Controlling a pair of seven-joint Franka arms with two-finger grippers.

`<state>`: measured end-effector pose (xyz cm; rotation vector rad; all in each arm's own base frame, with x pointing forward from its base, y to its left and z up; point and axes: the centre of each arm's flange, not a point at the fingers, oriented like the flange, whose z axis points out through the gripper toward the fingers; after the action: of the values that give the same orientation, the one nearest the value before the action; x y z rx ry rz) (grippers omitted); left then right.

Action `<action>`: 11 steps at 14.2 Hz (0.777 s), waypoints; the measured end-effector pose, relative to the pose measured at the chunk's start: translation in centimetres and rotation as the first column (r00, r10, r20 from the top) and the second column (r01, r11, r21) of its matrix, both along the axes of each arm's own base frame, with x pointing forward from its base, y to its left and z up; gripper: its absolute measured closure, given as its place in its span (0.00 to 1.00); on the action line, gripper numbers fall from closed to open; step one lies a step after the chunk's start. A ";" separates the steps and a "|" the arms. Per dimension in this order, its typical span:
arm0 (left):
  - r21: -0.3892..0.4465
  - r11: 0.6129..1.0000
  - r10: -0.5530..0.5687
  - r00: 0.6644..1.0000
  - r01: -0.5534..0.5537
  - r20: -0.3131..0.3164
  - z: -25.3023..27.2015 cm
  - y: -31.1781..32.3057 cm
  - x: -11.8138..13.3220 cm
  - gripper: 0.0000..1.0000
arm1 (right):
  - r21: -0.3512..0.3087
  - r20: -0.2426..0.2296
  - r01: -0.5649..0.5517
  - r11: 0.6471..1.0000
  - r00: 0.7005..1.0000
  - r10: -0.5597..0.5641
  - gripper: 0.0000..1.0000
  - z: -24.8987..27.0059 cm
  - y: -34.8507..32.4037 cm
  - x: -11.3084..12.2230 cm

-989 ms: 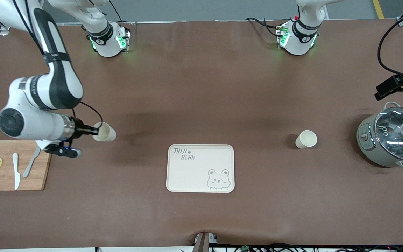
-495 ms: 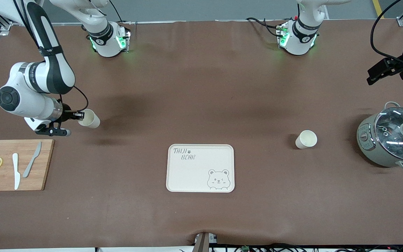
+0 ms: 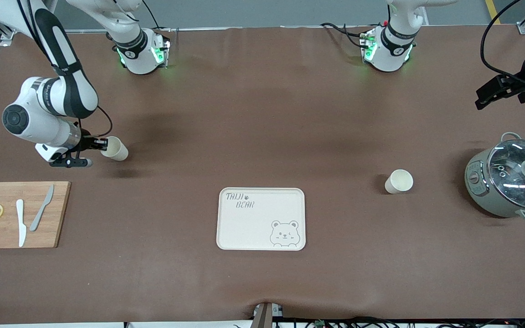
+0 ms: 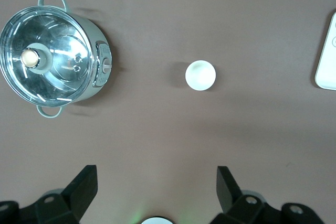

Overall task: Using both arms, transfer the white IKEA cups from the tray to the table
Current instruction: 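Lower the cup near the cutting board and open the right gripper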

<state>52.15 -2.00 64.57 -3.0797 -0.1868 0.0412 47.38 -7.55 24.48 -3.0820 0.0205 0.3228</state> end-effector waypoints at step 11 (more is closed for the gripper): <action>0.000 1.000 -0.019 1.000 0.019 -0.008 -0.4 -0.4 0.2 0.00 | 0.004 0.001 -0.002 1.000 1.000 0.002 0.53 -1.4 -0.5 -1.1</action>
<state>52.33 -2.41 64.17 -3.0805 -0.1577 0.0530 46.26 -8.04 23.04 -3.0787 0.0166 0.3216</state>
